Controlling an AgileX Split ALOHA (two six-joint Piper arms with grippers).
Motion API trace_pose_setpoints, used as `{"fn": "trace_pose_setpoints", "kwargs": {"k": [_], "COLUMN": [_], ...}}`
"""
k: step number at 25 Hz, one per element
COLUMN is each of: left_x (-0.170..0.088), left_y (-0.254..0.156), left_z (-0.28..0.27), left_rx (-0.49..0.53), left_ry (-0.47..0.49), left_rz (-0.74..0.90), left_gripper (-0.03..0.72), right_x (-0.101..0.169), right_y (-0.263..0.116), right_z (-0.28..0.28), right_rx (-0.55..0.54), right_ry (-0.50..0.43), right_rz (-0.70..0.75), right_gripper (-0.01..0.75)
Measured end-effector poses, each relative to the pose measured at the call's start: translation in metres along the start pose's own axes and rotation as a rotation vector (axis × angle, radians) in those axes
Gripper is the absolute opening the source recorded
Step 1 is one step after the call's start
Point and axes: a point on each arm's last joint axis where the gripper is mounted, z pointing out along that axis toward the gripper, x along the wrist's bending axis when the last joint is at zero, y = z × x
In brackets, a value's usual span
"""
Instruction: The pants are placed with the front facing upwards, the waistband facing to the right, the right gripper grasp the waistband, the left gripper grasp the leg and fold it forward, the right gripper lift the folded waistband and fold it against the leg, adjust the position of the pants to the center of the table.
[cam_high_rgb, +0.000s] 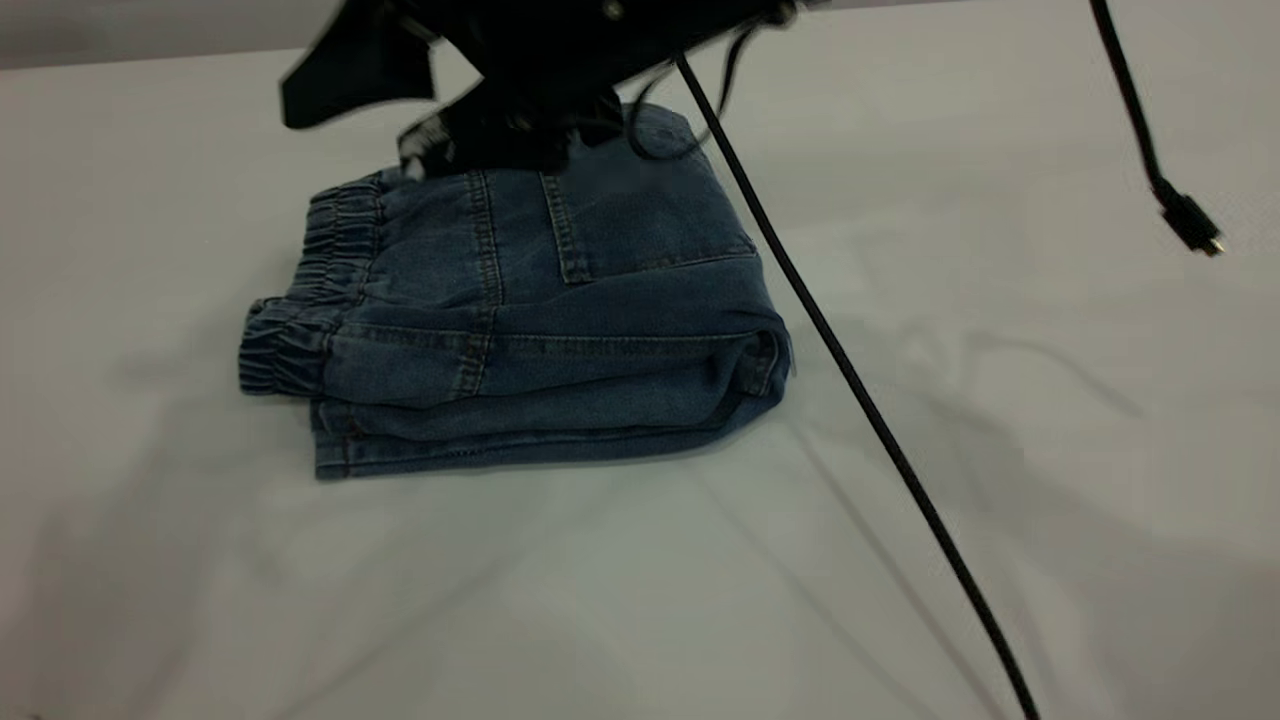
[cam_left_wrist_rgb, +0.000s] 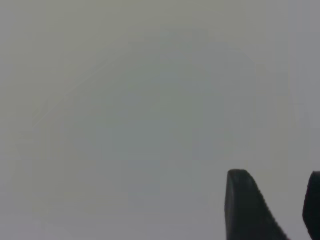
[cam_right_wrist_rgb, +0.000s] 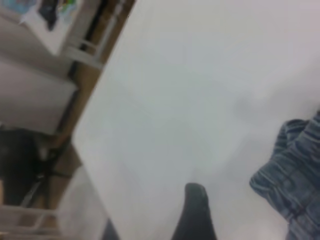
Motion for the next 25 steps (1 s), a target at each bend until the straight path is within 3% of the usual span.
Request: {"fn": "trace_pose_setpoints", "kwargs": {"k": [7, 15, 25], "left_x": [0.012, 0.023, 0.033], "left_y": [0.009, 0.017, 0.024], "left_z": [-0.008, -0.016, -0.024], "left_rx": [-0.024, -0.051, -0.077], "left_ry": [0.029, 0.056, 0.072], "left_rz": [-0.016, -0.028, -0.112], "left_gripper": [0.279, 0.279, 0.279], "right_x": [0.025, 0.057, 0.043], "right_y": [-0.018, -0.032, 0.009], "right_z": [0.01, 0.016, 0.025], "right_rx": [0.088, 0.3, 0.345], "right_ry": [-0.209, -0.309, -0.635], "right_rz": [-0.085, -0.232, -0.142], "right_gripper": [0.484, 0.482, 0.482]}}
